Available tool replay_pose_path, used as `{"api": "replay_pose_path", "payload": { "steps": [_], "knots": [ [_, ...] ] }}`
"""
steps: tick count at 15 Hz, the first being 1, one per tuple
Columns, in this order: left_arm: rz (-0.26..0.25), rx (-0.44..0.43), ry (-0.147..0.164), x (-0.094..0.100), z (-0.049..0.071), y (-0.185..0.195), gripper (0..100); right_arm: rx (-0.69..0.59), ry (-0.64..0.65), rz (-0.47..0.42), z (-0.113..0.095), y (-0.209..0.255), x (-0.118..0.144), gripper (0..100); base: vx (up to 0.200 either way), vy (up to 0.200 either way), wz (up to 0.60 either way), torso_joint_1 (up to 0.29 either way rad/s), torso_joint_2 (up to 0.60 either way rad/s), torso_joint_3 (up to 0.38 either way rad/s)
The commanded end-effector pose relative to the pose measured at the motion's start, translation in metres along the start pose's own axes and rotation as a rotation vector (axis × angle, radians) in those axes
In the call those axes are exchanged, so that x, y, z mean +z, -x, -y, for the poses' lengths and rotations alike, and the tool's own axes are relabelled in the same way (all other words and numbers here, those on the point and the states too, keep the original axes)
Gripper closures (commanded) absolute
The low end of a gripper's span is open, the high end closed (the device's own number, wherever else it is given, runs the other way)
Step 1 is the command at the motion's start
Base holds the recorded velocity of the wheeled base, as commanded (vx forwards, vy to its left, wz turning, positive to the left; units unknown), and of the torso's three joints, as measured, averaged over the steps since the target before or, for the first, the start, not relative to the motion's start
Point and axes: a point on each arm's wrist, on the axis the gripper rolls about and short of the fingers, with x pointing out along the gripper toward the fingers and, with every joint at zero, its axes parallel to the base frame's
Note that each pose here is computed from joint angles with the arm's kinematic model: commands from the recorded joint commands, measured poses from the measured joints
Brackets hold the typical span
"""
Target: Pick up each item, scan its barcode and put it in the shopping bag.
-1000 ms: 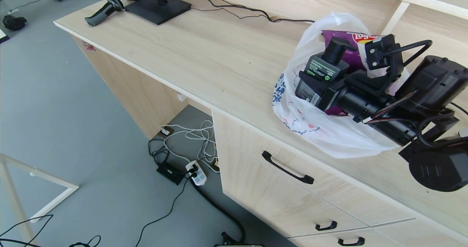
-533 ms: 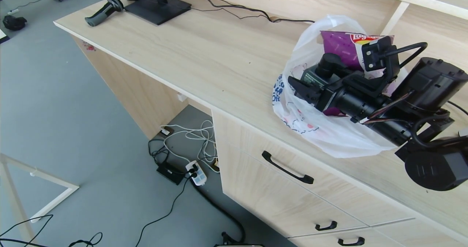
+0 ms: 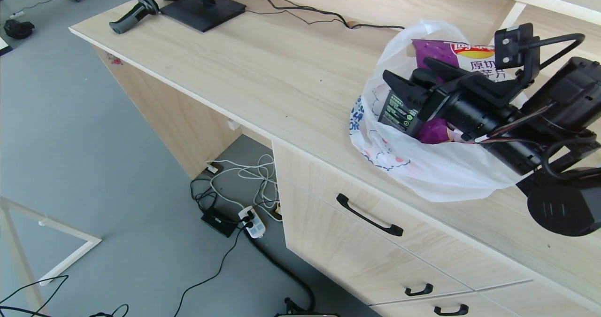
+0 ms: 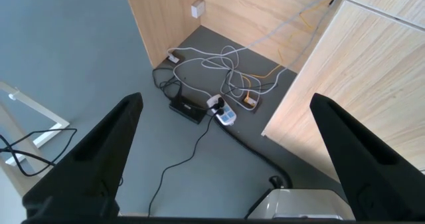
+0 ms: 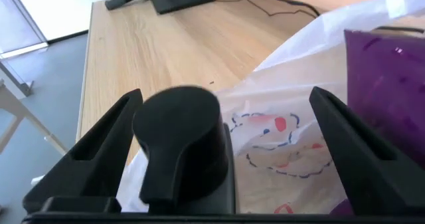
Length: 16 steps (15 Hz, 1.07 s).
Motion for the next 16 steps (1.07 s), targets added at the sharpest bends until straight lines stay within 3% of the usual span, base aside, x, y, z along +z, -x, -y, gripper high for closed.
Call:
{"api": "replay_pose_path", "payload": {
  "steps": [1,5,7,9,14,15,16],
  "knots": [
    [-0.001,0.001,0.000,0.000,0.000,0.000,0,-0.001,0.006,0.059,0.001,0.000,0.019,0,0.000,0.000,0.00,0.000,0.00,0.000],
    [-0.001,0.001,0.004,0.000,0.000,0.000,0,-0.008,0.020,0.124,-0.002,0.016,0.051,0,0.000,0.000,0.00,0.000,0.00,0.000],
    [-0.003,0.001,0.009,0.000,0.000,0.000,0,-0.055,0.099,0.193,0.009,0.038,0.085,0,0.000,0.000,0.00,0.000,0.00,0.000],
    [-0.003,-0.001,0.009,0.000,0.000,0.000,0,-0.055,0.112,0.183,-0.002,0.066,0.094,0,0.000,0.000,0.00,0.000,0.00,0.000],
    [-0.004,0.001,0.009,0.000,0.000,0.000,0,-0.099,0.063,-0.140,-0.033,0.155,0.027,0,0.000,0.000,0.00,0.000,0.00,0.000],
    [-0.004,0.001,0.009,0.000,0.000,0.000,0,-0.111,0.000,-0.308,-0.050,0.179,-0.007,0,0.000,0.000,0.00,0.000,0.00,0.000],
    [-0.004,-0.001,0.007,0.000,0.000,0.000,0,-0.109,-0.032,-0.407,-0.059,0.196,-0.024,0,0.000,0.000,0.00,0.000,0.00,0.000]
  ]
}}
